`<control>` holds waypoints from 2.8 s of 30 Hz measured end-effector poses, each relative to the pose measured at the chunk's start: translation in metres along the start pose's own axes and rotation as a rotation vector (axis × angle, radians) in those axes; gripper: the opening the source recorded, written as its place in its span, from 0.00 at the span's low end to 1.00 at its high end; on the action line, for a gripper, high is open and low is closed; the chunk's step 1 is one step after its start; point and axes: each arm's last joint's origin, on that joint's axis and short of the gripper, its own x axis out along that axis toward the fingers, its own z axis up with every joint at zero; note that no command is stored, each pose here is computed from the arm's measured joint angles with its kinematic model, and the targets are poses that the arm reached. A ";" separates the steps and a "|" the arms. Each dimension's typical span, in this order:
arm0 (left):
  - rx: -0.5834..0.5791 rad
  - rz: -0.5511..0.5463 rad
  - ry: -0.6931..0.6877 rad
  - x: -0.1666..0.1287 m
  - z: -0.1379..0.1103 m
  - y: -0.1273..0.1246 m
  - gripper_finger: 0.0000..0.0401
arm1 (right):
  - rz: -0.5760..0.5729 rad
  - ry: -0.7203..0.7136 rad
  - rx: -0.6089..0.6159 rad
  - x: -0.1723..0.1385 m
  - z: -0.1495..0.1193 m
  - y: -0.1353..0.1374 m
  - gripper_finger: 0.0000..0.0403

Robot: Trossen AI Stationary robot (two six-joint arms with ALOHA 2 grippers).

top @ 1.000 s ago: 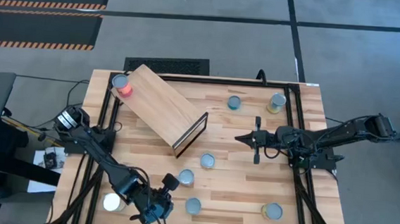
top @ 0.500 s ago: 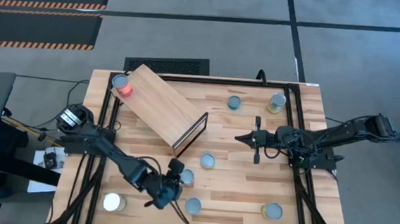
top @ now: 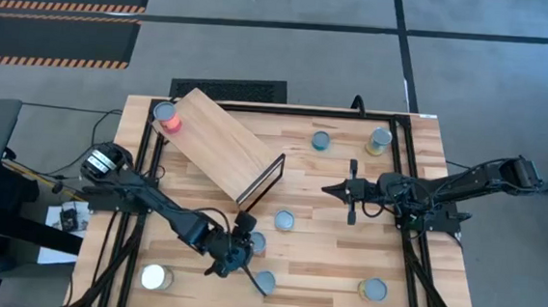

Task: Pick and place cans onto a shelf
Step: Put the canned tomatoes on the shelf

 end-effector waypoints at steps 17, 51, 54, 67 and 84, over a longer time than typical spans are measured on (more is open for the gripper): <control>0.013 -0.065 -0.010 0.007 0.001 -0.004 0.02 | -0.005 0.002 0.000 0.000 0.000 -0.001 0.02; -0.208 0.182 -0.206 -0.193 0.057 0.082 0.01 | -0.002 0.003 -0.003 0.000 0.000 -0.001 0.02; -0.316 0.237 -0.068 -0.205 0.036 0.097 0.01 | -0.002 0.002 -0.003 0.000 0.000 -0.001 0.02; -0.780 0.461 0.312 -0.219 -0.081 0.158 0.01 | 0.001 0.001 0.000 0.000 0.000 -0.001 0.02; -1.069 0.448 0.261 -0.202 -0.178 0.174 0.01 | -0.019 -0.008 0.010 0.001 0.000 -0.005 0.02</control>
